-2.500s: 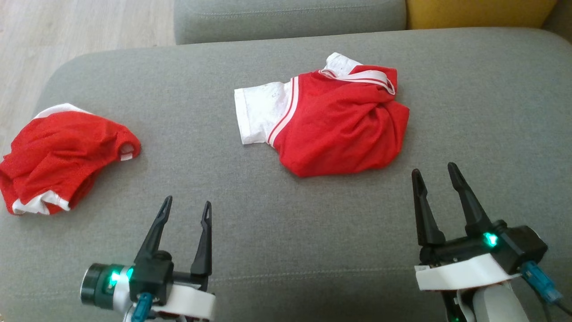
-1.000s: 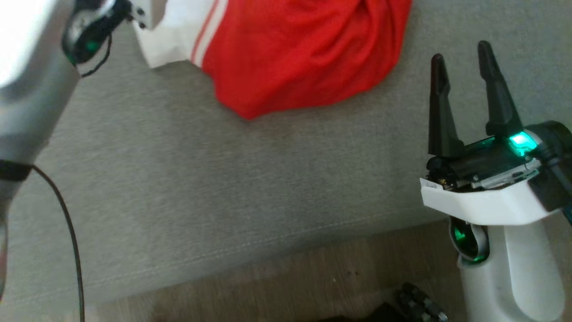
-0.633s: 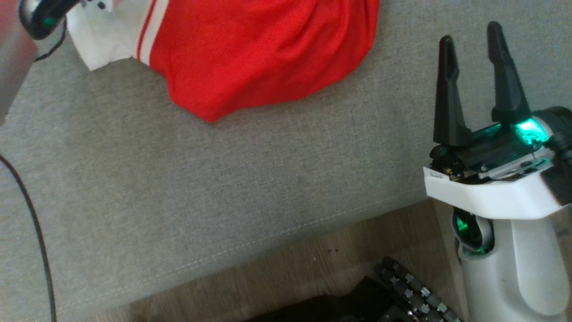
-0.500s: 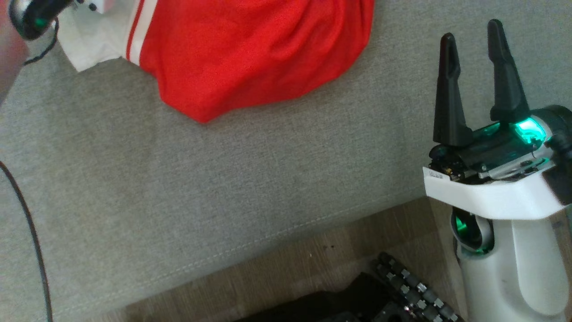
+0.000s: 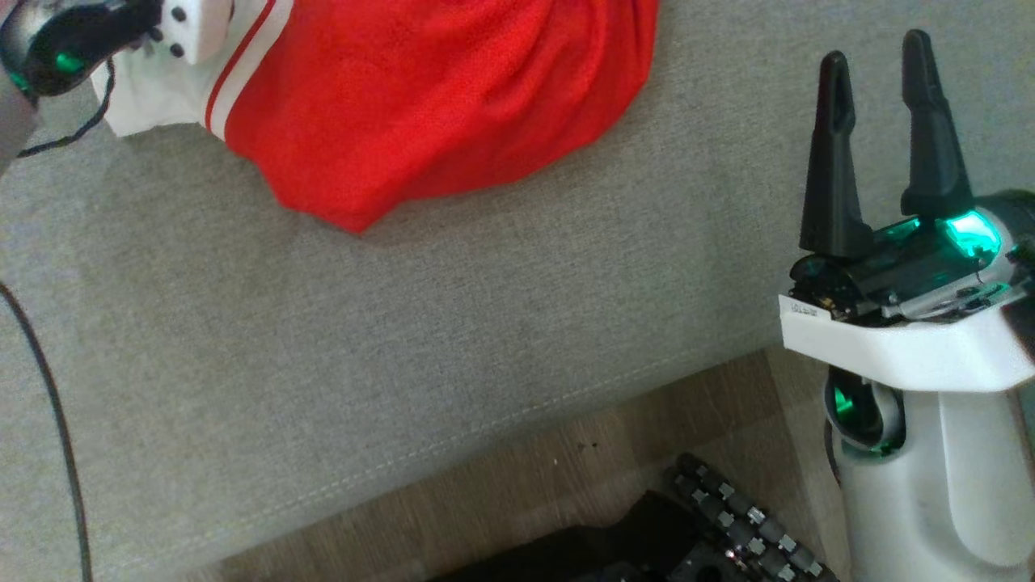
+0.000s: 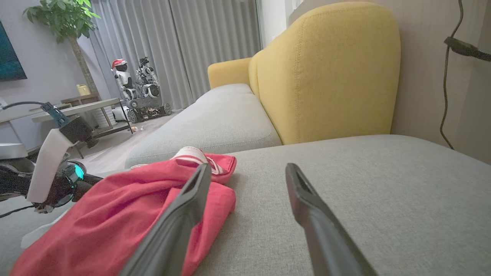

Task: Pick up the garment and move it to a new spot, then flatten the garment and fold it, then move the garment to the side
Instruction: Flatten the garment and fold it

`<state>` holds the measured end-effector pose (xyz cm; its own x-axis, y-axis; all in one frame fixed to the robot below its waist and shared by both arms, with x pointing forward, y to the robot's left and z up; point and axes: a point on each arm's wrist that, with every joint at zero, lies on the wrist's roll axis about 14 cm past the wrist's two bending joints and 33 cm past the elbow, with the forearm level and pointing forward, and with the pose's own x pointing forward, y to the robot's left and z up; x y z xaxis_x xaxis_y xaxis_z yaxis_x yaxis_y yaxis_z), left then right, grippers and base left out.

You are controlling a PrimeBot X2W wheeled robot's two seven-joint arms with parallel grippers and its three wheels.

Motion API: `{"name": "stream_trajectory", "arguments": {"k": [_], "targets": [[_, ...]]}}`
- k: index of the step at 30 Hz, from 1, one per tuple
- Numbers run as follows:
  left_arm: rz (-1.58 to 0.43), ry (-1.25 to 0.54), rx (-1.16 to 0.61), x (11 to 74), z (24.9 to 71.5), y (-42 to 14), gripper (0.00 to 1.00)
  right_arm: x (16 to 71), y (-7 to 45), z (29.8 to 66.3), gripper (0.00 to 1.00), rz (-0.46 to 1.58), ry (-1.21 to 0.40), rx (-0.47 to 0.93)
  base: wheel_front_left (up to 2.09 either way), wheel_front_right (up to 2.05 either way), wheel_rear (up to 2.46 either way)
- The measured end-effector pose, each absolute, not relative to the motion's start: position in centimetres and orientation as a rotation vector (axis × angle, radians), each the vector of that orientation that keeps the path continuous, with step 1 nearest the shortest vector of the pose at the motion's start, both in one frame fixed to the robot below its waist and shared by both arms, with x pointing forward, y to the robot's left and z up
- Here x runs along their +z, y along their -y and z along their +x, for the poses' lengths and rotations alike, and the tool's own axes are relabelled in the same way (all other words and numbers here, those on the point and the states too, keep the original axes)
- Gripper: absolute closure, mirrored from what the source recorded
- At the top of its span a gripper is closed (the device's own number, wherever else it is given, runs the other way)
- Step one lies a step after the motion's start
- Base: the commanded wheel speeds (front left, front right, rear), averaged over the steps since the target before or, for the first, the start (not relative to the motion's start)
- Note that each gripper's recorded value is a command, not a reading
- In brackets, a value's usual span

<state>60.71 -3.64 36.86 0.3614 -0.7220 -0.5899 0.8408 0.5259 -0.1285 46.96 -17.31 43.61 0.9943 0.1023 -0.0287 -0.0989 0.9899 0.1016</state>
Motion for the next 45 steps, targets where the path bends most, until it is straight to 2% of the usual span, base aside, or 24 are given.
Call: {"name": "stream_trajectory", "arguments": {"k": [1,9,13,19,24,28,33,35,38,42,45], "targets": [[0.209,-0.645,-1.016,36.9,60.7,3.6,1.0,43.6,17.3,47.0,0.0,0.1,-0.034,0.101,0.0,0.0,0.0],[0.244,-0.58,-1.077,38.7,58.8,4.8,1.0,46.0,17.4,47.1,0.0,0.12,0.025,0.101,0.0,0.0,0.0],[0.127,-0.518,-1.171,43.6,56.5,7.9,1.0,47.3,17.3,46.6,0.0,0.125,0.049,0.103,0.0,0.0,0.0],[-0.041,-0.407,-1.336,54.2,52.1,13.4,1.0,50.0,16.7,45.0,0.0,0.159,0.101,0.115,0.0,0.0,0.0],[-0.355,-0.176,-1.394,67.0,50.1,17.3,1.0,51.7,16.9,42.7,0.0,0.194,0.125,0.102,0.0,0.0,0.0],[-0.489,0.116,-1.31,76.7,51.0,17.6,1.0,53.2,17.0,41.0,0.0,0.205,0.157,0.095,0.0,0.0,0.0],[-0.505,0.407,-1.204,85.2,50.7,16.2,1.0,54.4,17.6,39.2,0.0,0.206,0.187,0.071,0.0,0.0,0.0],[-0.477,0.44,-1.144,85.4,51.6,15.3,1.0,54.6,17.6,39.1,0.0,0.206,0.195,0.071,0.0,0.0,0.0],[-0.455,0.358,-1.025,81.2,54.7,12.9,1.0,54.4,16.7,39.7,0.0,0.201,0.192,0.1,0.0,0.0,0.0],[-0.442,0.116,-0.773,68.4,59.2,6.0,1.0,53.8,15.1,40.8,0.0,0.184,0.18,0.148,0.0,0.0,0.0],[-0.452,-0.05,-0.587,59.4,59.7,-0.5,1.0,53.1,14.1,41.6,0.0,0.18,0.163,0.177,0.0,0.0,0.0]]}}
